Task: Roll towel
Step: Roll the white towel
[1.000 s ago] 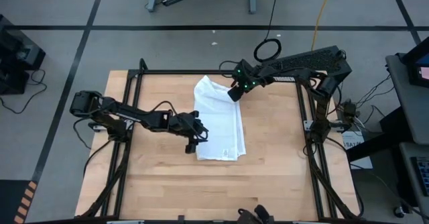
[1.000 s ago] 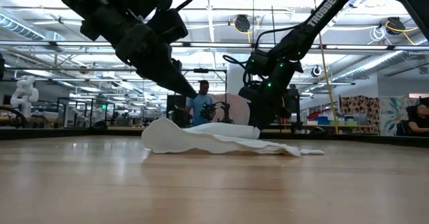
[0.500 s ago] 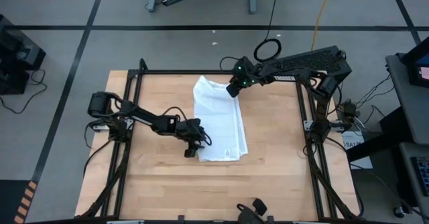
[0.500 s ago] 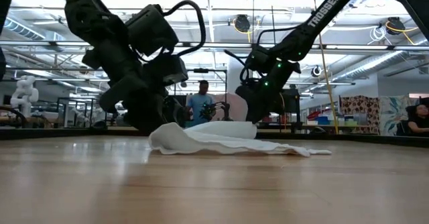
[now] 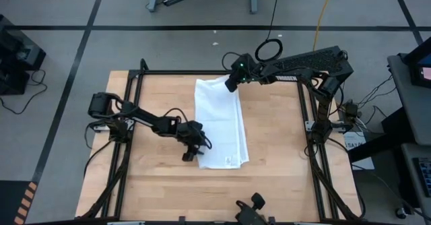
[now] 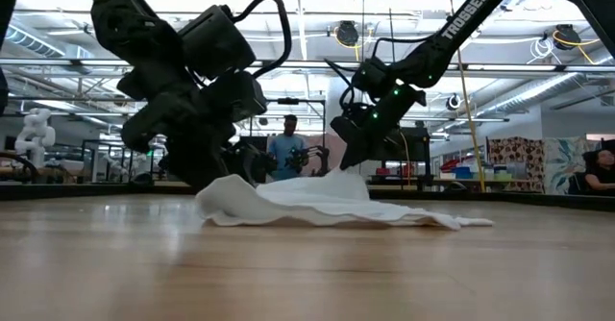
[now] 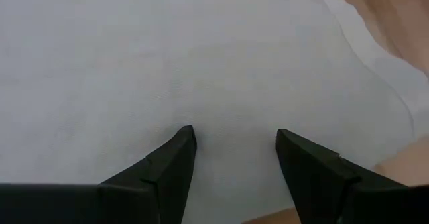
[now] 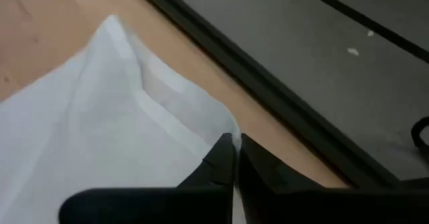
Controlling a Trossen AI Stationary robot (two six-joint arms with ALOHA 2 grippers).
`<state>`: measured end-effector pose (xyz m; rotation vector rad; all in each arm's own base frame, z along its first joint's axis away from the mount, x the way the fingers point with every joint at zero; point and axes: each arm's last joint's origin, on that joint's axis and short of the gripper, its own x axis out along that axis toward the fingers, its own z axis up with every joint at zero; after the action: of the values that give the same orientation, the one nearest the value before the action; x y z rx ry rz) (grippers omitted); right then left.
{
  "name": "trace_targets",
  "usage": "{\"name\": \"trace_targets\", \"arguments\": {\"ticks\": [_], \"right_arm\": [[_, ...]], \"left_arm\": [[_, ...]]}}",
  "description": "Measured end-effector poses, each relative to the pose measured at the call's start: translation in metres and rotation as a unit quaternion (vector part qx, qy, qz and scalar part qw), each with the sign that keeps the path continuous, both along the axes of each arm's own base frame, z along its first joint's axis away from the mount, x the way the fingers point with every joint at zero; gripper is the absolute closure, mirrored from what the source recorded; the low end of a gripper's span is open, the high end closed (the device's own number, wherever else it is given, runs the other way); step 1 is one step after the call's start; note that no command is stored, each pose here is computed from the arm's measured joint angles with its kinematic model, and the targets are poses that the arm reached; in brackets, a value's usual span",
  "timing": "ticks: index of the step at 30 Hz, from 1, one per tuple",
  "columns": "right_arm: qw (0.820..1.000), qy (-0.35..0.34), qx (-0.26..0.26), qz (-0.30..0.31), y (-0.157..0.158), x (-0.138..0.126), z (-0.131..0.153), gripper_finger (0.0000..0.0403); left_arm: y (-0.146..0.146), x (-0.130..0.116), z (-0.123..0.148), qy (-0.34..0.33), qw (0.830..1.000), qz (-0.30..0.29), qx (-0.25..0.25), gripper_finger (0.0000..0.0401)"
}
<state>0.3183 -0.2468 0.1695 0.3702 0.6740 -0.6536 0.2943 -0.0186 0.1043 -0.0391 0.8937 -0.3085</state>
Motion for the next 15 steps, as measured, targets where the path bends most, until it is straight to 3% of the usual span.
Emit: {"name": "trace_targets", "arguments": {"ticks": [4, 9, 15], "right_arm": [[1.000, -0.002, 0.002, -0.005, -0.002, -0.001, 0.000, 0.0399], [1.000, -0.009, 0.014, -0.021, -0.004, -0.004, 0.000, 0.0396], [0.999, -0.005, 0.039, -0.026, -0.002, -0.005, -0.003, 0.0353]], "left_arm": [[0.000, -0.002, 0.003, 0.002, 1.000, 0.001, -0.003, 0.0185], [-0.006, -0.008, 0.015, 0.003, 0.998, -0.038, -0.046, 0.0185], [-0.004, -0.009, 0.025, -0.012, 0.999, -0.017, -0.038, 0.0185]]}}
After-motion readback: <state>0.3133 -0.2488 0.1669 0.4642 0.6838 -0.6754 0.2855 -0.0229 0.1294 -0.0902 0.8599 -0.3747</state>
